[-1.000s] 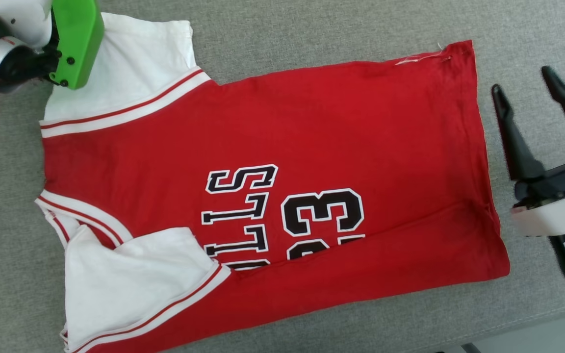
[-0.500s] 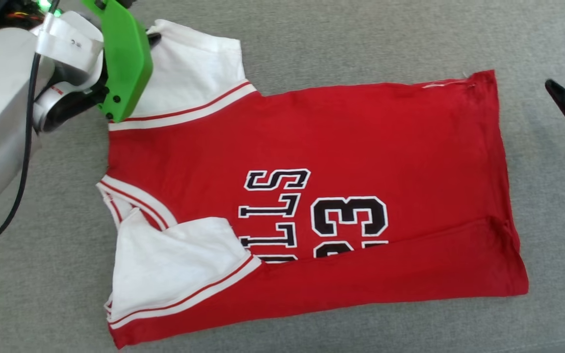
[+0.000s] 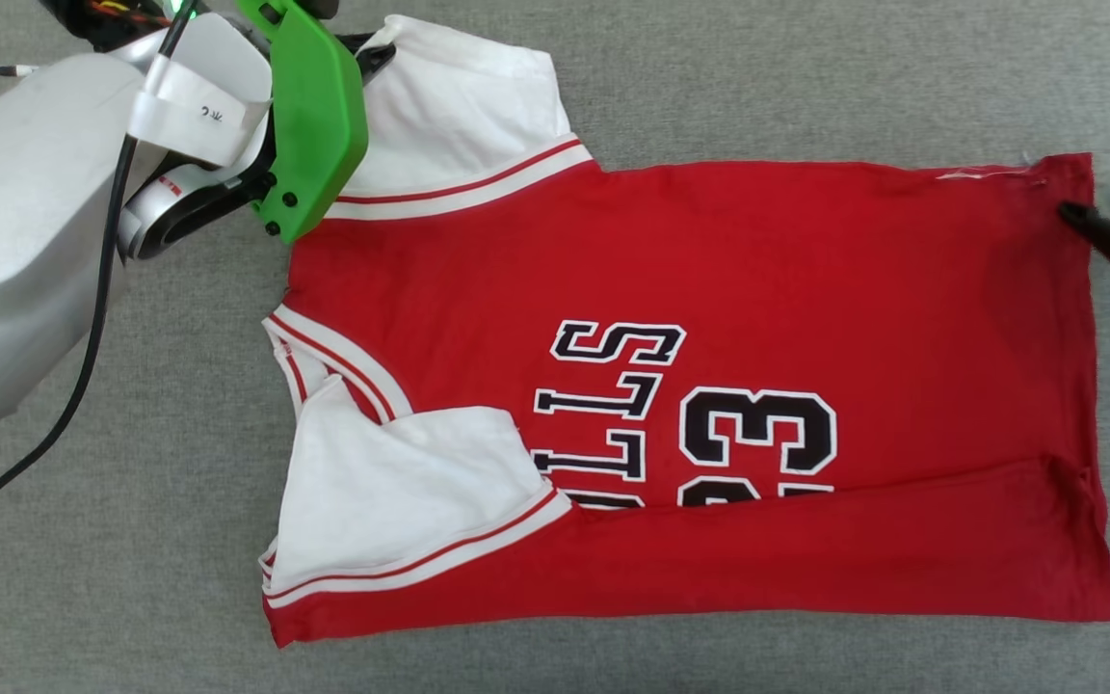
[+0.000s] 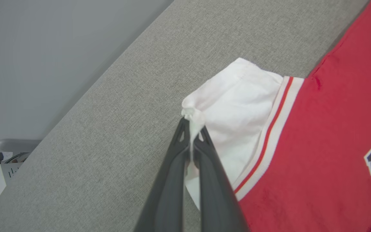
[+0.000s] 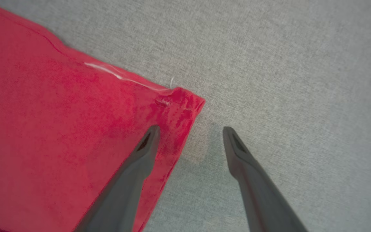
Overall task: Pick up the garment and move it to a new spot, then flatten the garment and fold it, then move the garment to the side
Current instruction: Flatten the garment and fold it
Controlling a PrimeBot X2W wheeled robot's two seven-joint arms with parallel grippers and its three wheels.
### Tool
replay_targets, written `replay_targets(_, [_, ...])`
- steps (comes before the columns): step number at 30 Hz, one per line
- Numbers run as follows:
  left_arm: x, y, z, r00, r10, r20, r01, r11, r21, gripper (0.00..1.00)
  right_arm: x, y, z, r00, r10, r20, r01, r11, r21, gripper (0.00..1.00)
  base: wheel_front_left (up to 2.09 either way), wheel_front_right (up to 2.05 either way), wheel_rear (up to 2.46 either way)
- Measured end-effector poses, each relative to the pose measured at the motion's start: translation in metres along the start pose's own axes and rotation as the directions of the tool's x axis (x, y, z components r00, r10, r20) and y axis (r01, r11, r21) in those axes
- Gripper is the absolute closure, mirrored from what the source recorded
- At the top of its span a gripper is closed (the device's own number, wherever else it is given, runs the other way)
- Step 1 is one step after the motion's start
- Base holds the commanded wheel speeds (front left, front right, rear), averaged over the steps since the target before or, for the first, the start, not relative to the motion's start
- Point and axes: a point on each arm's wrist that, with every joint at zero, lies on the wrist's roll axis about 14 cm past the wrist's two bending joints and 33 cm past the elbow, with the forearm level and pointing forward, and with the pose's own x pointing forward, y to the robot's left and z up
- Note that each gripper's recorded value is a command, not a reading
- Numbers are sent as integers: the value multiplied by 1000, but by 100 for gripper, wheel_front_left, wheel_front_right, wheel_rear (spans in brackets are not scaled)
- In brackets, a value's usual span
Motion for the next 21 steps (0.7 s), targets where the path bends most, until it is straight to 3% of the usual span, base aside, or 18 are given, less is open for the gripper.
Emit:
replay_targets(4, [3,4,-6,1000,4,-4,-4,1000,-3,100,29,17,-20,996,49,-69,-48,999,15,0,0,0,0])
replay_targets(10, [5,8,-16,1000,13,-18,-13,1000,-9,100,43,15,-34,992,43,-120,-45,999,-11,0,0,0,0])
replay_targets(11, [5,9,-16,1000,16,-18,-16,1000,-9,100,43,14,-34,993,44,-114,-45,999,-7,51,0,0,0])
replay_targets(12, [4,10,-16,1000,19,-15,-19,1000,-8,100,42,12,-33,994,38,-103,-38,999,-4,94,0,0,0])
replay_targets(13, [3,11,-14,1000,23,-11,-23,1000,-7,100,41,10,-32,995,34,-89,-34,999,2,100,0,0,0])
replay_targets(21, [-20,16,-6,997,68,32,-69,997,19,100,21,11,-2,991,19,136,-22,1000,16,100,0,0,0])
